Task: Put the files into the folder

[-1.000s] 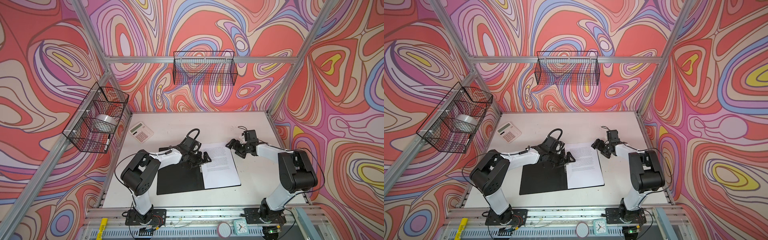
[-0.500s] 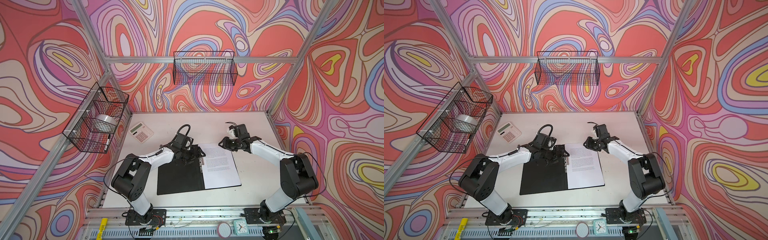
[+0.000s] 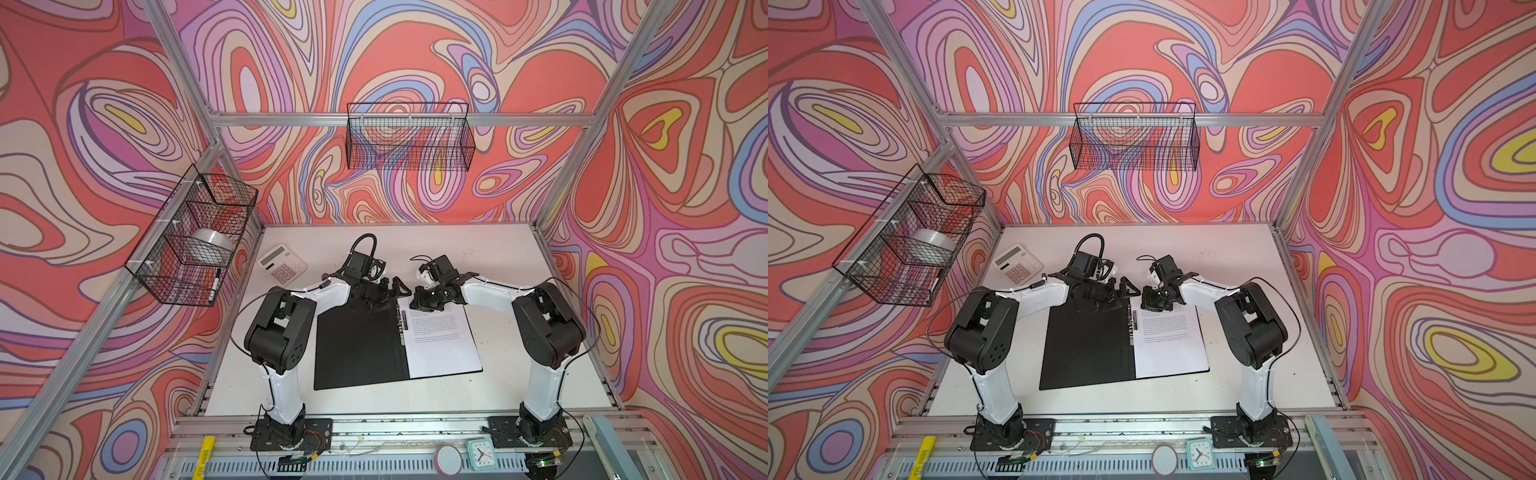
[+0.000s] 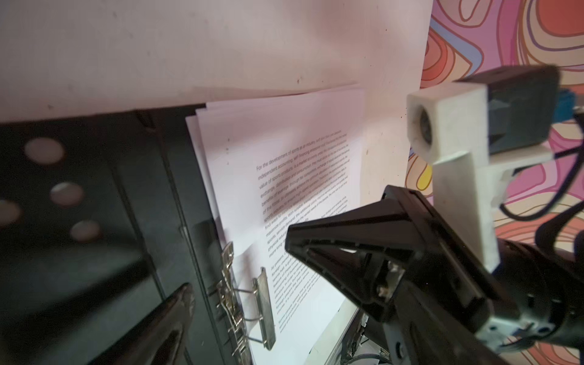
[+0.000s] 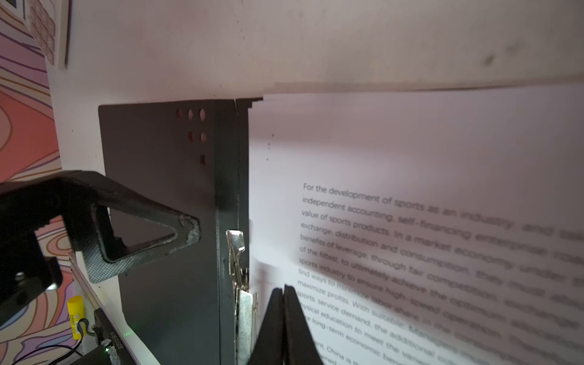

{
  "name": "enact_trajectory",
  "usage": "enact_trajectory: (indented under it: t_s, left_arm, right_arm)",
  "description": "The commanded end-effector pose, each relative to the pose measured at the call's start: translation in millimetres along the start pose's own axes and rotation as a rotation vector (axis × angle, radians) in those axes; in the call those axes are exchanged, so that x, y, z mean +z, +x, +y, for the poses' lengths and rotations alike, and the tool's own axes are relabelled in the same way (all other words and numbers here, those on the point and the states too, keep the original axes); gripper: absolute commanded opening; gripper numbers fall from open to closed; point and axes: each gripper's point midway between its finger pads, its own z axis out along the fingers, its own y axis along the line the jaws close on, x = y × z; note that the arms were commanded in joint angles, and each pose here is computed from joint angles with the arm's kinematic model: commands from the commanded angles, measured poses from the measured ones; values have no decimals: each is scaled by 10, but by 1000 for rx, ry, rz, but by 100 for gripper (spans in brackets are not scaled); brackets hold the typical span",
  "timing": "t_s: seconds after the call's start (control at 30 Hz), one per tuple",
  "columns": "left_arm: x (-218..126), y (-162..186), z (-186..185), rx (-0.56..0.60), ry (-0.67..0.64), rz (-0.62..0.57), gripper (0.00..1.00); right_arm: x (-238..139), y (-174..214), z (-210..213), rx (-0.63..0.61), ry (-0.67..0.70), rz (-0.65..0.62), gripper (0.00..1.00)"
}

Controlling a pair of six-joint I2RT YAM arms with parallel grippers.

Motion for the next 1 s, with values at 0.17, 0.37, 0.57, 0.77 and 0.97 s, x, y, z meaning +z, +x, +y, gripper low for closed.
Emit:
enact_trajectory:
  t_s: [0.17, 0.37, 0.57, 0.77, 0.97]
  left_arm:
    - [130, -102, -18, 46, 24, 26, 100]
    - [225, -180, 13, 8, 32, 20, 100]
    - [289, -196, -12, -24, 79, 26, 100]
    - [290, -185, -81, -54, 142, 25, 100]
    - [252, -145, -127, -70, 169, 28, 100]
  right_arm:
    - [135, 33, -39, 1, 12, 41, 0]
    - [190, 80, -85, 13, 16, 55, 0]
    - [250, 123, -127, 27, 20, 69, 0]
    - [267, 128, -148, 35, 23, 71, 0]
    - [290, 123, -144, 38, 20, 74, 0]
